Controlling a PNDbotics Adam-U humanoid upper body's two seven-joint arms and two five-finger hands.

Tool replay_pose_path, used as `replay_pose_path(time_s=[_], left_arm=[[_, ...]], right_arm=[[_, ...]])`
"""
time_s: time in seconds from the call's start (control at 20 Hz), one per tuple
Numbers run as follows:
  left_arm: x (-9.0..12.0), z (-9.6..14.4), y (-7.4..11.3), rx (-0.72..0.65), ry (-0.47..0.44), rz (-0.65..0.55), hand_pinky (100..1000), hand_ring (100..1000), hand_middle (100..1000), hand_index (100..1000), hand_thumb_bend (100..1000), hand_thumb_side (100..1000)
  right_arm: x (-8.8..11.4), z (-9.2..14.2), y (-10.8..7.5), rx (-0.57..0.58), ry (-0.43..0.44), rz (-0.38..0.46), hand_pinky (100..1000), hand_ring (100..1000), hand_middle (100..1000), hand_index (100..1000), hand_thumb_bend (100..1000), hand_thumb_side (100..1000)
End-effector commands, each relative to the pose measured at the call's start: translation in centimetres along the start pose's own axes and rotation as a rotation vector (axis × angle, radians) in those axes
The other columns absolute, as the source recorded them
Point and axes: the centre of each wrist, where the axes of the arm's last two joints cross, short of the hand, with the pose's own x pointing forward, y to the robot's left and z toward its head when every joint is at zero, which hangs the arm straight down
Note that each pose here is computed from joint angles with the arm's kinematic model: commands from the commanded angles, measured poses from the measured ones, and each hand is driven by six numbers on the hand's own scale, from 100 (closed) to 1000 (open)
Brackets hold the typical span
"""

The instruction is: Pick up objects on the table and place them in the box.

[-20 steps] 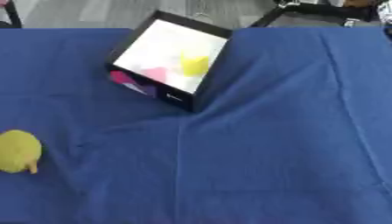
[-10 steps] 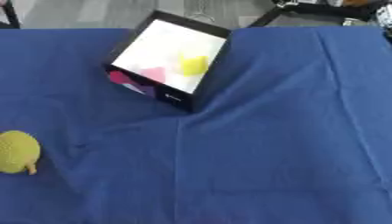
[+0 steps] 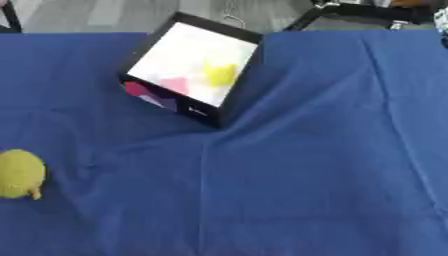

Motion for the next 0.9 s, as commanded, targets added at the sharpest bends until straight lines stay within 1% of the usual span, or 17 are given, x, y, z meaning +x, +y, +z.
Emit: replay_pose_path(time_s=[0.05, 0.15, 0.25, 0.3, 0.35, 0.4, 0.5, 0.55, 0.7, 0.8, 0.85, 0.9], left_arm=[[-0.5, 0.3, 1.1, 0.002, 0.039, -0.053, 895, 895, 889, 910, 285, 586], [-0.3, 0.1, 1.5, 0.041, 0.049, -0.083, 892, 891, 881, 902, 288, 523], [0.1, 0.1, 2.3, 0.098, 0.040, -0.110, 891, 886, 876, 896, 256, 493], [0.3, 0.1, 2.7, 0.127, 0.031, -0.117, 889, 883, 873, 896, 100, 762], [0.6, 0.2, 3.2, 0.165, 0.021, -0.123, 889, 882, 872, 895, 245, 438], [0.8, 0.4, 3.8, 0.203, 0.015, -0.127, 889, 882, 872, 894, 247, 409], [1.0, 0.6, 4.5, 0.252, 0.015, -0.127, 890, 882, 874, 894, 252, 400], [1.1, 0.5, 4.6, 0.257, 0.014, -0.123, 894, 886, 883, 898, 238, 451], [0.9, 0.1, 4.4, 0.235, 0.013, -0.104, 907, 897, 898, 927, 226, 508], [0.6, -0.3, 4.3, 0.221, 0.012, -0.085, 914, 901, 895, 940, 237, 554], [0.4, -0.5, 4.3, 0.215, 0.010, -0.077, 918, 904, 895, 947, 268, 575], [0.3, -0.8, 4.4, 0.210, 0.010, -0.073, 920, 906, 894, 951, 287, 577]], right_arm=[[1.0, -0.6, -0.8, 0.001, -0.027, 0.028, 1000, 1000, 1000, 893, 100, 470], [1.0, -0.6, -0.8, 0.001, -0.029, 0.029, 1000, 1000, 1000, 893, 100, 470], [1.0, -0.6, -1.0, -0.002, -0.031, 0.033, 1000, 1000, 1000, 893, 100, 470], [1.0, -0.6, -1.1, -0.003, -0.030, 0.036, 1000, 1000, 1000, 893, 100, 443], [1.0, -0.5, -1.1, -0.004, -0.029, 0.036, 1000, 1000, 1000, 893, 100, 470], [0.9, -0.5, -1.1, -0.004, -0.028, 0.036, 1000, 1000, 1000, 893, 100, 470], [0.9, -0.5, -1.0, -0.001, -0.026, 0.034, 1000, 1000, 1000, 893, 100, 470], [0.9, -0.6, -0.9, 0.001, -0.026, 0.032, 1000, 1000, 1000, 894, 100, 470], [0.9, -0.7, -0.7, 0.003, -0.027, 0.027, 1000, 1000, 1000, 893, 100, 470], [0.9, -0.7, -0.7, 0.005, -0.028, 0.025, 1000, 1000, 1000, 893, 100, 470], [0.9, -0.7, -0.6, 0.006, -0.028, 0.024, 1000, 1000, 1000, 893, 100, 470], [0.9, -0.7, -0.6, 0.007, -0.027, 0.023, 1000, 1000, 1000, 893, 100, 470]])
